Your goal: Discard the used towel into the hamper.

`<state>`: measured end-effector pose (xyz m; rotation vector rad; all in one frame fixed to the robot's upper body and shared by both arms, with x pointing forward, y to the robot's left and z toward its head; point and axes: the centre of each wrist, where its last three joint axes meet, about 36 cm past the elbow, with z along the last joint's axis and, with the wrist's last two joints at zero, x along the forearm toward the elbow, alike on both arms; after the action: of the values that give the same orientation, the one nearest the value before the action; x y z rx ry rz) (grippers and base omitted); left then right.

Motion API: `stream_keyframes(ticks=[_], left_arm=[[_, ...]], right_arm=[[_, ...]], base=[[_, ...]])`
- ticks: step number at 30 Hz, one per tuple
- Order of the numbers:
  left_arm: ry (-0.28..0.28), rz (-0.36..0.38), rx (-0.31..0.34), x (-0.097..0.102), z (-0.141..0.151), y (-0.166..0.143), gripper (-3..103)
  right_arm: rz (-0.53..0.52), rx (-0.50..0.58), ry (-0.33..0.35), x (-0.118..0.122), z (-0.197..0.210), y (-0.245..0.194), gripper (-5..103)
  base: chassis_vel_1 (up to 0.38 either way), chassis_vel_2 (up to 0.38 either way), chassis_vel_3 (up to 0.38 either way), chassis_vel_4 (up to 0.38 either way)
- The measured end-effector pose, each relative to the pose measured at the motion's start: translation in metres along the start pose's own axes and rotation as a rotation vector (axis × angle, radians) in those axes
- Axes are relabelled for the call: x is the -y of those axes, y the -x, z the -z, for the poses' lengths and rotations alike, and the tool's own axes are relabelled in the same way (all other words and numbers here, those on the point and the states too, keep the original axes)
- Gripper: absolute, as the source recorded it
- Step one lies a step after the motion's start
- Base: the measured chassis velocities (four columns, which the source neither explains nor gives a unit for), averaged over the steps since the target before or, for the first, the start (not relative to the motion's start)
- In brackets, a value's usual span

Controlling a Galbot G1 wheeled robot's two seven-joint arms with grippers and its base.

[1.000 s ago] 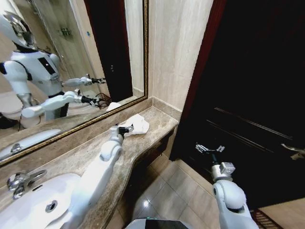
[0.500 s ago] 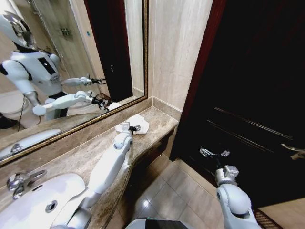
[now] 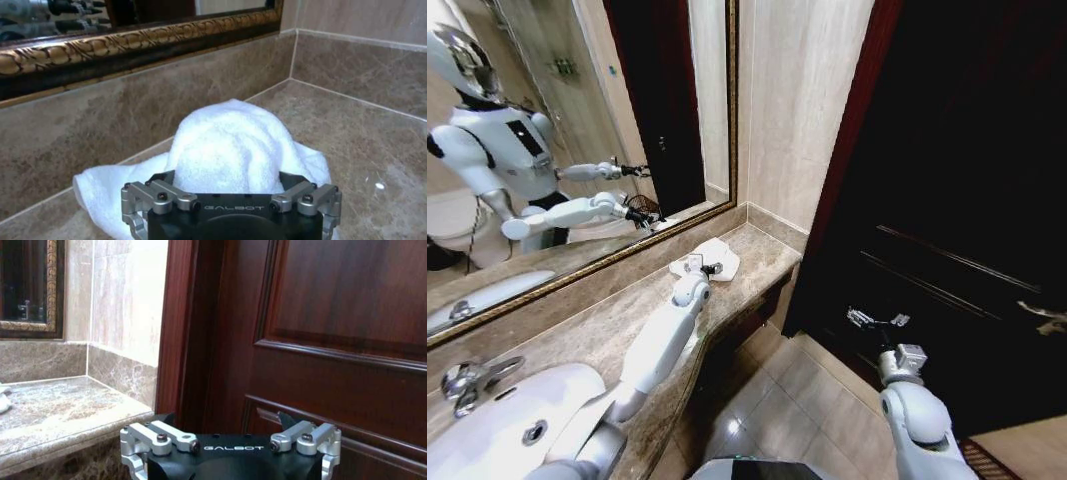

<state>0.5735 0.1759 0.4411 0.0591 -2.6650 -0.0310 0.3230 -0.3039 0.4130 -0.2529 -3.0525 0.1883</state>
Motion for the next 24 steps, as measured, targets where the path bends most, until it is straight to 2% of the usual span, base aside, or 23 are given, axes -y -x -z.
stream_keyframes(ticks=[2,5,6,8,9,12,14,17,20,23,24], left_arm=[[0.000,-0.003,0.001,0.001,0.000,0.000,100],[-0.003,-0.007,0.004,0.001,-0.001,0.000,85],[-0.003,-0.007,0.004,0.001,-0.001,0.000,85],[-0.004,-0.008,0.005,0.000,-0.001,0.000,74],[-0.004,-0.008,0.005,0.000,-0.001,0.000,74],[-0.003,-0.011,0.005,-0.002,-0.002,0.002,57],[-0.004,-0.011,0.005,-0.002,-0.002,0.002,57],[-0.008,-0.008,0.008,-0.004,-0.003,0.003,41],[-0.010,-0.006,0.009,-0.005,-0.005,0.002,35],[-0.016,-0.004,0.017,-0.008,-0.007,0.001,20],[-0.016,-0.004,0.017,-0.008,-0.007,0.001,20]], right_arm=[[-0.003,-0.001,0.002,-0.001,-0.001,-0.001,100],[-0.010,0.003,0.001,-0.001,0.000,-0.004,100],[-0.010,0.003,0.001,-0.001,0.000,-0.004,100],[-0.015,0.007,-0.002,0.000,0.002,-0.005,100],[-0.015,0.007,-0.002,0.000,0.002,-0.005,100],[-0.028,0.014,-0.006,0.003,0.005,-0.007,100],[-0.031,0.016,-0.006,0.003,0.006,-0.007,100],[-0.033,0.019,-0.006,0.002,0.008,-0.009,100],[-0.031,0.020,-0.007,0.001,0.008,-0.010,100],[-0.036,0.018,-0.007,0.001,0.009,-0.013,100],[-0.036,0.018,-0.007,0.001,0.009,-0.013,100]], base=[[0.000,0.000,0.000,0.000],[0.000,0.000,0.000,0.000],[0.000,0.000,0.000,0.000],[0.000,0.000,0.000,0.000],[0.000,0.000,0.000,0.000],[0.000,0.000,0.000,0.000],[0.000,0.000,0.000,0.000],[0.000,0.000,0.000,0.000],[0.000,0.000,0.000,0.000],[0.000,0.000,0.000,0.000],[0.000,0.000,0.000,0.000]])
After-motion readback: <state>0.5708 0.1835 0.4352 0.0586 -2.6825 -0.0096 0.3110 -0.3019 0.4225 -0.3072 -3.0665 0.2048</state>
